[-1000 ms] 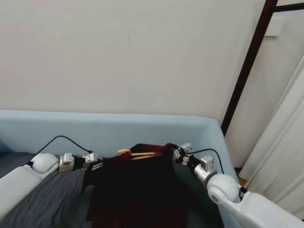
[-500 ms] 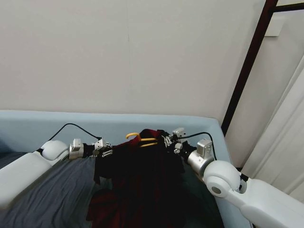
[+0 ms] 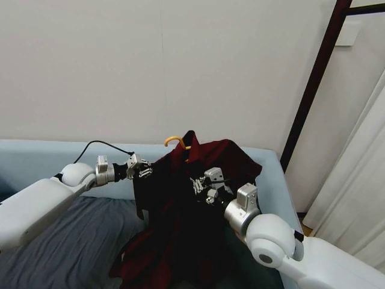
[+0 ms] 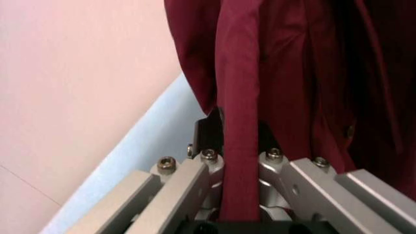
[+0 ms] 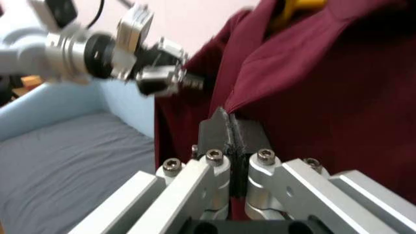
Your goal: Pick up the clothes from the sofa and hang them on the clothes hanger.
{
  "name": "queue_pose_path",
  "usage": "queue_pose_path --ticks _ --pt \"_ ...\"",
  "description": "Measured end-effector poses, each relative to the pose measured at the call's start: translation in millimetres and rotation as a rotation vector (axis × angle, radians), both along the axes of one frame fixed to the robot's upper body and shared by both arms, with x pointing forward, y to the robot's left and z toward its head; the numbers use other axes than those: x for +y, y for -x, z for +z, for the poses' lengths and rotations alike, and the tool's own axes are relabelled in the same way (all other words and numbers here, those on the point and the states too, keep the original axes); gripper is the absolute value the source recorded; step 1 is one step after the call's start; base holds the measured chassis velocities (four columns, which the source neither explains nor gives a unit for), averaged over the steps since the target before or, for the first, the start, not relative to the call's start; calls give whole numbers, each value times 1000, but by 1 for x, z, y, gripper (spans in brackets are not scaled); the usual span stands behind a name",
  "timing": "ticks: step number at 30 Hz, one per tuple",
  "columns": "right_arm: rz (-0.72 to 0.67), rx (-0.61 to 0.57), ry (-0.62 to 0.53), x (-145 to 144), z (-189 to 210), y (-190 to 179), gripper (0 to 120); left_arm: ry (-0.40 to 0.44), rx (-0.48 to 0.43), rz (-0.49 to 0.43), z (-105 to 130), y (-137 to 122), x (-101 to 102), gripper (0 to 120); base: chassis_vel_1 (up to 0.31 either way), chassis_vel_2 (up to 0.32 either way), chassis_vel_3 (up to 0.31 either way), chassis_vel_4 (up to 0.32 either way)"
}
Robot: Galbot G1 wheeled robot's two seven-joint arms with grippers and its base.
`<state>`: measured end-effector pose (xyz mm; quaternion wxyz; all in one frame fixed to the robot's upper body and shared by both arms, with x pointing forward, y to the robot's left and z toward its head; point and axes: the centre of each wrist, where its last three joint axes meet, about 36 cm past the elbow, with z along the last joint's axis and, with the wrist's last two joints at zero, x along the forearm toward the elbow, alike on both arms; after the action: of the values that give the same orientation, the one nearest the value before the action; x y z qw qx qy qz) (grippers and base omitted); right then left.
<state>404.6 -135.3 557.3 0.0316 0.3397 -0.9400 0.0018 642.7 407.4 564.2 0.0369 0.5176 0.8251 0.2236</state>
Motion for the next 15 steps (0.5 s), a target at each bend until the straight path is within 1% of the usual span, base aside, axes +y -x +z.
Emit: queue_pose_path --ticks 3,4,6,7,8,11,12,15 --pt "4 -5 7 -1 -1 2 0 -5 -4 -7 8 -3 1 1 0 0 0 0" --pt "4 -14 11 -3 0 3 0 -14 -11 -21 23 -7 1 1 0 0 0 0" --pt "0 -33 11 -6 5 0 0 -24 -26 -35 43 -12 2 1 0 0 0 0" --pt "-2 -39 9 -6 8 -2 0 -26 -30 -38 49 -14 2 1 0 0 0 0" --pt "-2 -39 9 -6 8 -2 0 -26 -30 -38 49 -14 2 1 0 0 0 0" --pt "-2 -66 8 -10 20 -3 0 -37 -49 -57 78 -19 4 1 0 0 0 0" --pt "-2 -66 8 -10 20 -3 0 -37 -49 -57 78 -19 4 1 0 0 0 0" --pt "9 -93 22 -14 26 2 0 -47 -68 -82 110 -25 8 1 0 0 0 0"
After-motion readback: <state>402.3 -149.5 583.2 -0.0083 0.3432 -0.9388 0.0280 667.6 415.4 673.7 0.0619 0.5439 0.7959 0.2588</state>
